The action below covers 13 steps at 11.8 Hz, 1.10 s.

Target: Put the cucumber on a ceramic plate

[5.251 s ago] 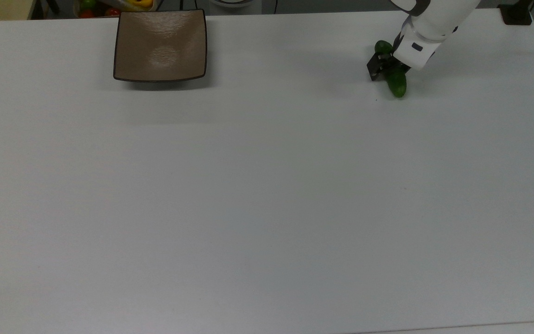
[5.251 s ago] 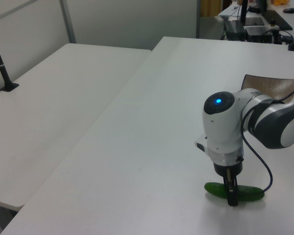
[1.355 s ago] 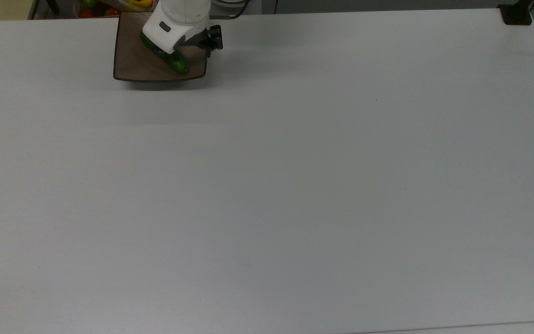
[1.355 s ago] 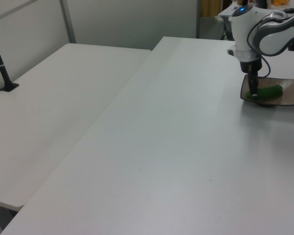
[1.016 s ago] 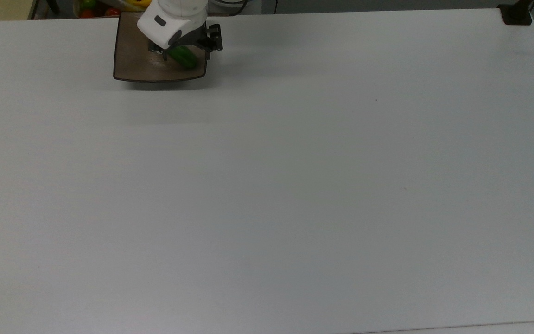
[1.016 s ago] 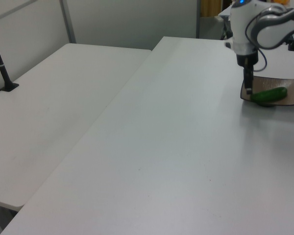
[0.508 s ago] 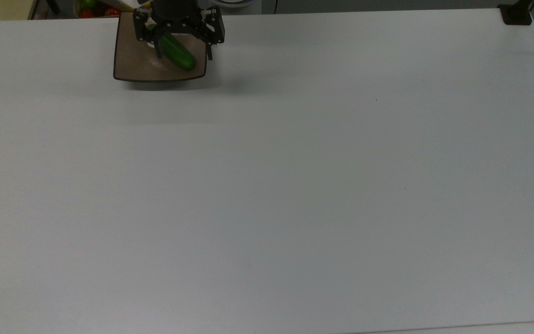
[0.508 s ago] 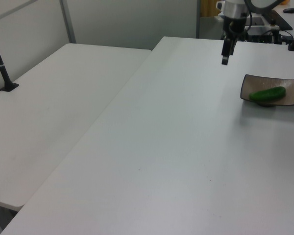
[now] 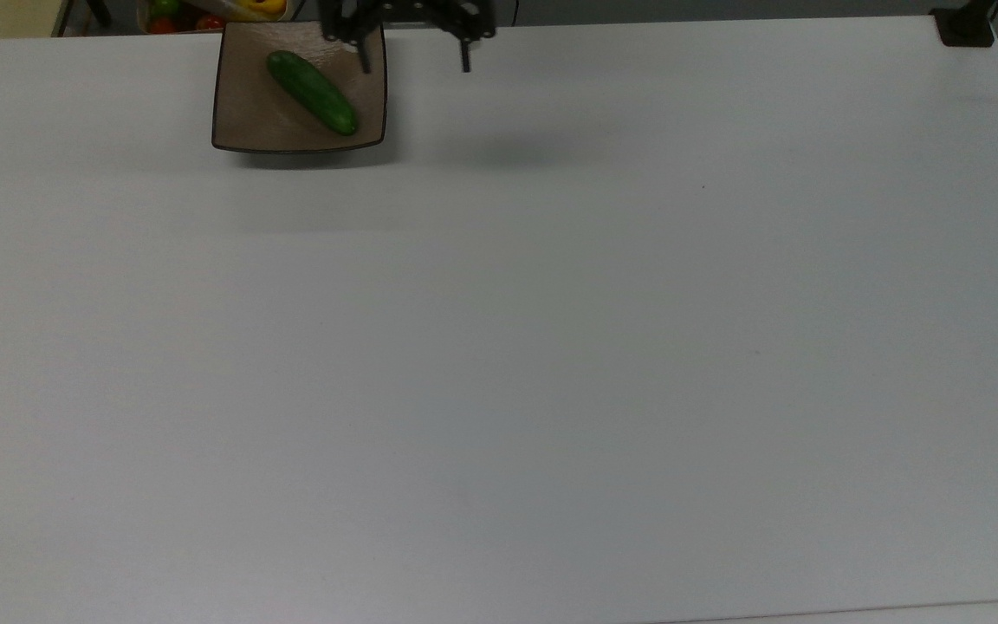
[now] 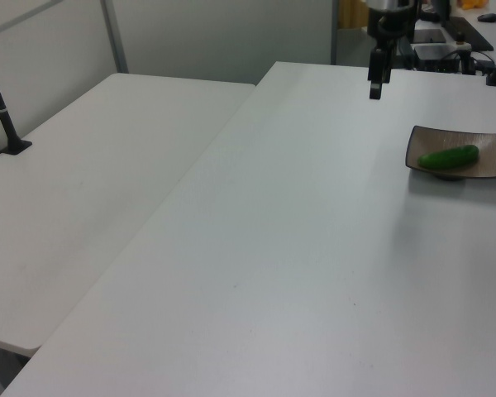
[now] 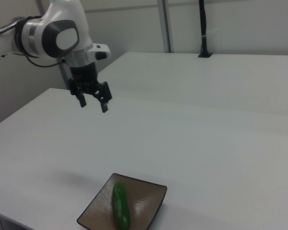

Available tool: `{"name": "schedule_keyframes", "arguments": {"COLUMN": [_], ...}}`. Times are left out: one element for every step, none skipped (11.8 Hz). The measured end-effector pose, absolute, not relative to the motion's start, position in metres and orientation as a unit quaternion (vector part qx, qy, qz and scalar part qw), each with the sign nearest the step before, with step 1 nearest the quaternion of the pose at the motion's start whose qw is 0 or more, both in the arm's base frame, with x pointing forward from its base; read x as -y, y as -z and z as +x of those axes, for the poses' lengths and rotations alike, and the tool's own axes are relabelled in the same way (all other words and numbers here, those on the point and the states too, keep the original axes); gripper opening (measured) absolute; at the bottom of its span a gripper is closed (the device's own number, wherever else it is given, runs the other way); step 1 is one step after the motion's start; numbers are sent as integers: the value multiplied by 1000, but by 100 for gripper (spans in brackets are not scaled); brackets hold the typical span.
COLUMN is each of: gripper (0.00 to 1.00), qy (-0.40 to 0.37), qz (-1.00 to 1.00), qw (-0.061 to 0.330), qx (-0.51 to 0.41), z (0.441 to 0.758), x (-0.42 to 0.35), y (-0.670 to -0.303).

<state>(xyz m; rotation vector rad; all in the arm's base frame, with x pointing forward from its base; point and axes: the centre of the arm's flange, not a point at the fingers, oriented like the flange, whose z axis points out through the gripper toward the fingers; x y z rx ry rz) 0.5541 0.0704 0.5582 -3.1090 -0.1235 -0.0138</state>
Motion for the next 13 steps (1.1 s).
{"name": "schedule_keyframes", "arguments": {"gripper": [100,100,100,100,100,100,100,100,100,100,100,100,100], "qy": [-1,-7,-11,3,21,28,31,32,31,30,28,27,26], "qz": [-999,-999,-998,-998,-998,-998,-998,-998,-998,-998,-999,-999,-999], "qw": [14,14,13,15,13,5,-2,-4,-4,-4,-5,-5,-5], "qx": [45,52,56,56,52,48,46,46,46,46,46,46,46], "z": [554,553,553,558,563,566,567,567,568,568,568,568,568], "x": [-93,-110,-120,-120,-114,-106,-101,-100,-100,-100,-100,-100,-100], "y": [-553,-547,-543,-543,-547,-549,-551,-552,-551,-550,-548,-547,-546]}}
